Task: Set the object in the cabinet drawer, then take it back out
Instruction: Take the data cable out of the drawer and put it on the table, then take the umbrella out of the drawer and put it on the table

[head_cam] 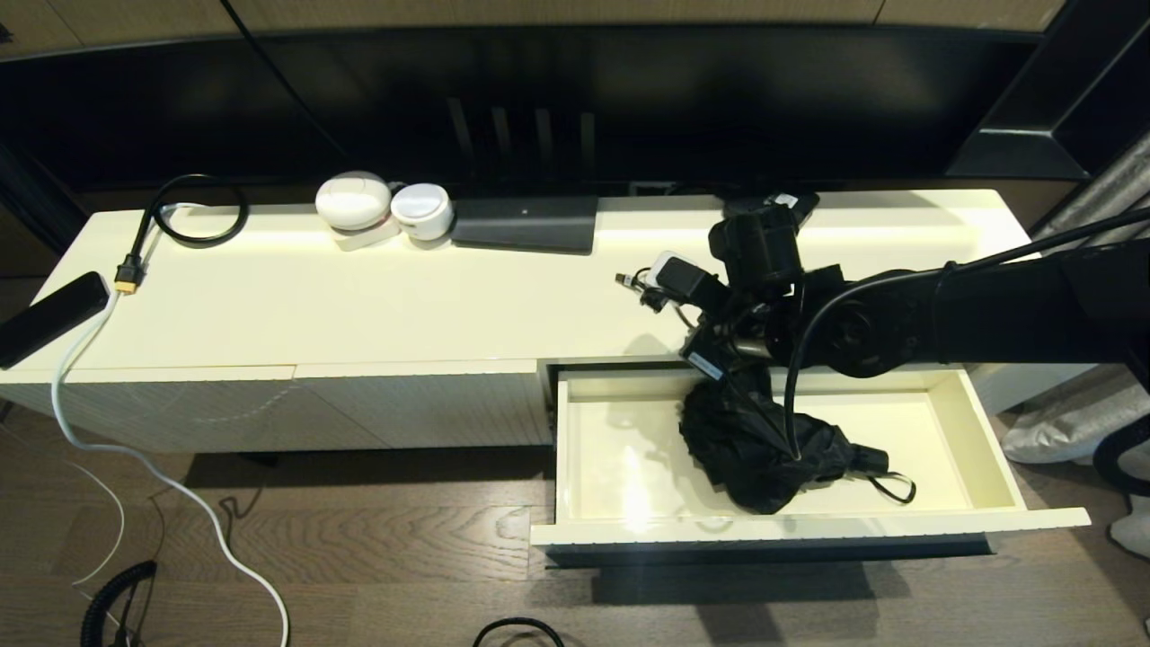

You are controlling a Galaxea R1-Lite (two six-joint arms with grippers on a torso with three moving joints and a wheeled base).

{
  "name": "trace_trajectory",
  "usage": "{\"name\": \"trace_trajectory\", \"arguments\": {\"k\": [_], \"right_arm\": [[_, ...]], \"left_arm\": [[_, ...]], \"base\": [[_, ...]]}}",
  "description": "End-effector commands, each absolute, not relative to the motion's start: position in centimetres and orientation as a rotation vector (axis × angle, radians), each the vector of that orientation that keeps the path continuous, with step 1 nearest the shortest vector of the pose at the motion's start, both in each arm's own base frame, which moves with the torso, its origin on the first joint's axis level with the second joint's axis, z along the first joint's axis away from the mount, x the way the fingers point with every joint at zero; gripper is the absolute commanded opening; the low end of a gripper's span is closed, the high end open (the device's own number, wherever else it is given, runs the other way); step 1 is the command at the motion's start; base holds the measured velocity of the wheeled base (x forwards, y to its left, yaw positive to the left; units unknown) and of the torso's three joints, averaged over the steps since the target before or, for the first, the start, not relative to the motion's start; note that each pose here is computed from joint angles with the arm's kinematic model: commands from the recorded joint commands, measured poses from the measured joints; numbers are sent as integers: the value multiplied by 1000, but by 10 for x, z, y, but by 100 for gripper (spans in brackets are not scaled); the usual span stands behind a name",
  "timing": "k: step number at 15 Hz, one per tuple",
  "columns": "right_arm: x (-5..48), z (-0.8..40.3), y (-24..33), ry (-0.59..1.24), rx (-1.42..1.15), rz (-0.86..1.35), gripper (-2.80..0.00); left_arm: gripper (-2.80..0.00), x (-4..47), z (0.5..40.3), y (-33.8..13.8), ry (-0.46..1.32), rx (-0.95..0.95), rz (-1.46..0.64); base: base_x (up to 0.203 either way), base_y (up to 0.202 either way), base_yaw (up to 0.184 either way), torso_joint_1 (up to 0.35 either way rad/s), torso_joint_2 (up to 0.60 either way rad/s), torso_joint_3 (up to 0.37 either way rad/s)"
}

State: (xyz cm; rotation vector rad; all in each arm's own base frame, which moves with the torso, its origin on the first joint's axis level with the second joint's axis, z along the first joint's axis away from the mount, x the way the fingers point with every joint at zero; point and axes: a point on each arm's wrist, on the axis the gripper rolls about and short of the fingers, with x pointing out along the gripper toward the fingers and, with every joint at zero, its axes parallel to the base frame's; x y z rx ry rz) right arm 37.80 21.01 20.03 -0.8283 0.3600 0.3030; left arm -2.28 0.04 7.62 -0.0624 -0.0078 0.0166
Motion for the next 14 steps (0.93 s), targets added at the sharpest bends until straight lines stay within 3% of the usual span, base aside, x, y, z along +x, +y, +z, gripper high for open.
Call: {"name": "trace_trajectory", "arguments": {"k": [1, 6, 10, 14], "right_arm": [[378, 201, 211, 348, -832, 299, 0], [363, 220, 203, 324, -815, 291, 0], [308, 233, 171, 363, -835, 313, 0], [238, 208, 129, 451, -936, 469, 0]], "left_arm": [[-280, -23, 76, 0, -8, -63, 17], [-280, -23, 76, 0, -8, -63, 18], [-280, -23, 76, 0, -8, -63, 18], [-280, -23, 76, 0, -8, -63, 18]], "base": [[0, 0, 0, 0, 0, 0], [0, 0, 0, 0, 0, 0], [0, 0, 0, 0, 0, 0], [0, 0, 0, 0, 0, 0]]}}
